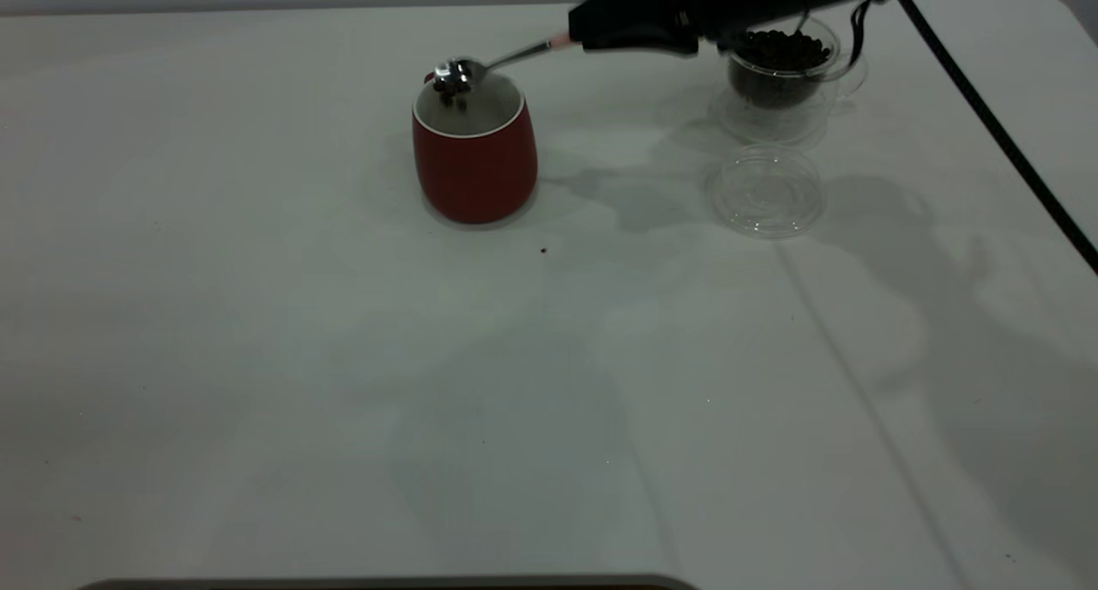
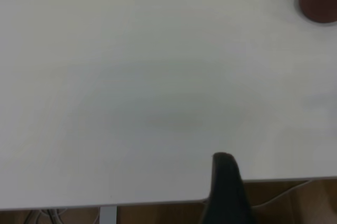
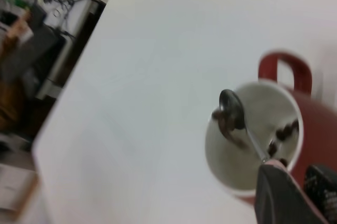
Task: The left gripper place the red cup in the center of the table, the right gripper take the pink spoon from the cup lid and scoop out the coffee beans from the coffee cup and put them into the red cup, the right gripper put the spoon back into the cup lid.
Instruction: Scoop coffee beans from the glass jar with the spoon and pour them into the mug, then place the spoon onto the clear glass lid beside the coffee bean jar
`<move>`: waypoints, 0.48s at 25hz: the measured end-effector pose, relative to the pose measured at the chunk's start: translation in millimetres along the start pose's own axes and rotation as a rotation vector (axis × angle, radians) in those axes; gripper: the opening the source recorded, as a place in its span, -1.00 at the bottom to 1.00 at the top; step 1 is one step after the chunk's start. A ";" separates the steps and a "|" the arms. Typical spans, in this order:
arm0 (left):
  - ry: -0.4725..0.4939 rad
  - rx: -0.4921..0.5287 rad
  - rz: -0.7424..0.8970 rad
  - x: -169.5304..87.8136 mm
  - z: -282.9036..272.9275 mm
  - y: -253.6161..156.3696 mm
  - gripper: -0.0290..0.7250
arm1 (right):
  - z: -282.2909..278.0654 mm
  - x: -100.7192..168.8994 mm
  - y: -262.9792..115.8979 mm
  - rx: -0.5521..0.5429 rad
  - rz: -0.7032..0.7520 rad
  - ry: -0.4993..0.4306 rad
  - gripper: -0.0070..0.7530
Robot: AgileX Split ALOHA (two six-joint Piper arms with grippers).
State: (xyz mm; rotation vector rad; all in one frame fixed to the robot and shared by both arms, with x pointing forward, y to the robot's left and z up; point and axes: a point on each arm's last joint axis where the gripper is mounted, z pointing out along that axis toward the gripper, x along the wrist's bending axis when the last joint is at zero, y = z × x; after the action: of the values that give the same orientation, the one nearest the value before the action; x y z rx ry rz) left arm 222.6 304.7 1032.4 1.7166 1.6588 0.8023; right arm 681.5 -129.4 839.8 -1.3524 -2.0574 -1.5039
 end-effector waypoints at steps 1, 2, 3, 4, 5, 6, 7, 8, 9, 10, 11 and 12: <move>0.000 0.000 0.000 0.0 0.0 0.0 0.63 | -2.2 4.4 3.2 -0.005 -0.046 -0.010 -0.72; 0.000 0.000 0.000 0.0 0.0 0.0 0.63 | -5.7 10.2 6.9 -0.007 -0.091 -0.021 -0.72; 0.000 0.000 0.000 0.0 0.0 0.0 0.63 | -9.6 16.3 10.5 -0.006 -0.131 -0.031 -0.72; 0.000 0.000 0.000 0.0 0.0 0.0 0.63 | -13.4 20.1 11.3 0.004 -0.159 -0.043 -0.72; 0.000 0.000 0.000 0.0 0.0 0.0 0.63 | -18.1 25.6 13.0 0.012 -0.185 -0.050 -0.72; 0.000 0.000 0.000 0.0 0.0 0.0 0.63 | -23.1 30.5 14.3 0.024 -0.213 -0.056 -0.72; 0.000 0.000 0.000 0.0 0.0 0.0 0.63 | -29.6 34.1 13.8 0.042 -0.235 -0.061 -0.72; 0.000 0.000 0.000 0.0 0.0 0.0 0.63 | -36.3 35.5 11.4 0.066 -0.253 -0.063 -0.72; 0.000 0.000 0.000 0.0 0.0 0.0 0.63 | -45.4 36.5 10.3 0.082 -0.265 -0.065 -0.72; 0.000 0.000 0.000 0.0 0.0 0.0 0.63 | -55.1 37.3 9.5 0.100 -0.276 -0.062 -0.72; 0.000 0.000 0.000 0.0 0.0 0.0 0.63 | -66.6 33.9 6.7 0.119 -0.274 -0.063 -0.72; 0.000 0.000 0.000 0.0 0.0 0.0 0.63 | -79.6 29.0 5.1 0.127 -0.258 -0.067 -0.72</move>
State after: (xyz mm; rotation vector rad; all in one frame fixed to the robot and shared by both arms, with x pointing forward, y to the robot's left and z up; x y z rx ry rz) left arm 222.6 304.7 1032.4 1.7166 1.6588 0.8023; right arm 646.1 -181.7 896.6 -1.1415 -2.4016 -1.4104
